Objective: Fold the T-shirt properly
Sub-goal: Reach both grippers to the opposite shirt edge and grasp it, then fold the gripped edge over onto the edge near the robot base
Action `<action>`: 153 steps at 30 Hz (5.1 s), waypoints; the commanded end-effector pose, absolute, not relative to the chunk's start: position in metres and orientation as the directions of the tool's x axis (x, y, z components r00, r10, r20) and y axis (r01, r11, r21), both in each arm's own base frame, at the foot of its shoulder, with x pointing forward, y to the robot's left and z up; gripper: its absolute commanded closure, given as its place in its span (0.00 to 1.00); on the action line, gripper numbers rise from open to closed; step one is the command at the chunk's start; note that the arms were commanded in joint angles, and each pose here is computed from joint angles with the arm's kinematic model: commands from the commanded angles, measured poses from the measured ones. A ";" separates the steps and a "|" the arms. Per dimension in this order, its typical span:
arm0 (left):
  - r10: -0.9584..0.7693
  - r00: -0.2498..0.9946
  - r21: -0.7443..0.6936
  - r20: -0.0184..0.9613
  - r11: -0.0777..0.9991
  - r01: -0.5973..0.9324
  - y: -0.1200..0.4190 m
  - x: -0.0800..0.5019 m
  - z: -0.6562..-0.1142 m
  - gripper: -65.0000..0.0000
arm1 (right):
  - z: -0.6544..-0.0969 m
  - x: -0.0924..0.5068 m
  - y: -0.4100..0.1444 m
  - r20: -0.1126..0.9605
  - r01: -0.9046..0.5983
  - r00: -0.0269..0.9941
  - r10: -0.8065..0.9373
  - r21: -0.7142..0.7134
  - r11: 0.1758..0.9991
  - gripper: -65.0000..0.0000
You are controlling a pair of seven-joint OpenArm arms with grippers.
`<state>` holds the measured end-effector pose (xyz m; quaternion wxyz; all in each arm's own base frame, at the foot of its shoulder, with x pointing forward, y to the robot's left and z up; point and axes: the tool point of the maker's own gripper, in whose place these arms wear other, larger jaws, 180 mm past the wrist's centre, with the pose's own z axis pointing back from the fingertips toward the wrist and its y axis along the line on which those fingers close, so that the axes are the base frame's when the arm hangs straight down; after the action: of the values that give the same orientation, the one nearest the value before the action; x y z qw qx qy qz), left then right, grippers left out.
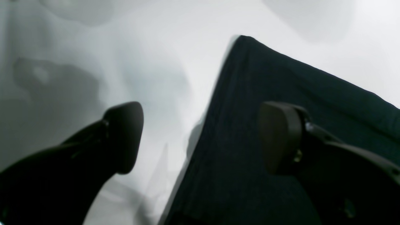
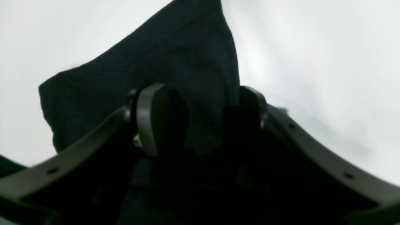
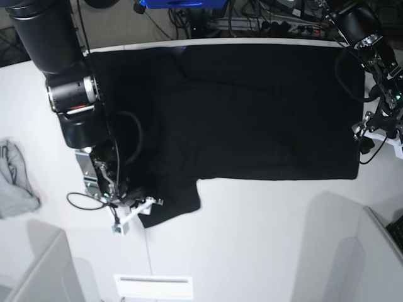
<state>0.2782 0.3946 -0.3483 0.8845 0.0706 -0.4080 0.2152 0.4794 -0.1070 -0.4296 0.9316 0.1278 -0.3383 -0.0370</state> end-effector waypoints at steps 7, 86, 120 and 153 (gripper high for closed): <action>0.335 0.538 -0.076 0.774 0.892 -0.447 0.403 0.295 -0.340 0.15 | -0.419 0.488 -0.111 0.638 -0.016 0.754 -0.160 0.261 0.965 1.00; 0.058 0.617 0.125 0.785 0.960 -0.249 0.375 0.353 -0.316 1.00 | -0.355 0.441 -0.147 0.721 0.012 0.611 -0.327 0.404 0.915 1.00; 0.071 0.614 0.048 0.786 0.983 -0.176 0.355 0.245 -0.306 1.00 | -0.331 0.312 -0.157 0.735 0.013 0.603 -0.309 0.379 0.925 1.00; 0.115 0.658 -0.003 0.745 0.986 -0.169 0.349 0.194 -0.309 1.00 | -0.353 0.213 -0.154 0.631 0.088 0.672 -0.388 0.451 0.888 1.00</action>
<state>0.1856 0.3477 -0.3231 0.9182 0.0280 -0.3845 0.0908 0.2084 -0.1493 -0.3617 0.8988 0.1992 -0.3647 -0.1397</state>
